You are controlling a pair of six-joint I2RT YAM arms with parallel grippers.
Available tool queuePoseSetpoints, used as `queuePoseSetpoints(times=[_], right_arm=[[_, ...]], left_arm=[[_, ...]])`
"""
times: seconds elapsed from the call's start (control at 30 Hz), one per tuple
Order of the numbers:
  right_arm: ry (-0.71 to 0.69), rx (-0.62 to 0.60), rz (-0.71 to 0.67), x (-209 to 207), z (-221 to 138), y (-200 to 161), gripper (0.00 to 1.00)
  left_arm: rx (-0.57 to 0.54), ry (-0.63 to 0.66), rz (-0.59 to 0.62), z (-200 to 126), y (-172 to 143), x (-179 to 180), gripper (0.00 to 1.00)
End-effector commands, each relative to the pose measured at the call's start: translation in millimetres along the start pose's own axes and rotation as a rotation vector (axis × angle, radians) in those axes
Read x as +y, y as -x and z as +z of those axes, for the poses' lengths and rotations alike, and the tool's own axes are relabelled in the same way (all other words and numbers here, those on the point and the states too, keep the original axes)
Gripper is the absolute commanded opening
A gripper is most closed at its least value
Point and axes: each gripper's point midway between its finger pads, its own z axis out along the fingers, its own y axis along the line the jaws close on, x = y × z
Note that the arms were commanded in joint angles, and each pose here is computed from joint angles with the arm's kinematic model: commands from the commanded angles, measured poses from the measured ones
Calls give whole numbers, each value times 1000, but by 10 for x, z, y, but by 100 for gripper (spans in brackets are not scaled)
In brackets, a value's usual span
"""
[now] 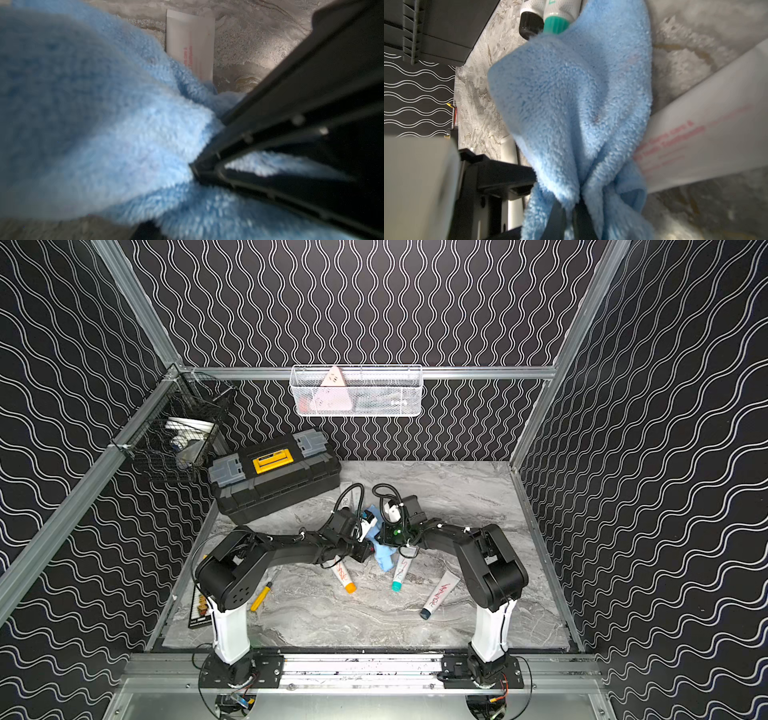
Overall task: Wipe the surface of the toothpaste tube
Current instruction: Wipe the dirt from the toothpaste tube.
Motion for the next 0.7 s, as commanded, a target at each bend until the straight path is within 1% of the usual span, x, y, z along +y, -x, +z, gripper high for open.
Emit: queuePoseSetpoints(times=[0.0, 0.17, 0.37, 0.47, 0.67], right_arm=[[5, 152, 84, -18, 36, -365, 0], [-30, 179, 102, -128, 107, -417, 0], [-112, 188, 120, -404, 121, -386, 0], [-133, 178, 172, -610, 43, -312, 0], [-193, 136, 225, -968, -63, -167, 0]], left_arm=[[16, 36, -27, 6, -40, 81, 16], [15, 35, -30, 8, -46, 80, 16], [20, 29, -31, 24, -57, 73, 16], [19, 32, -32, 19, -51, 78, 16], [22, 21, -33, 30, -61, 59, 16]])
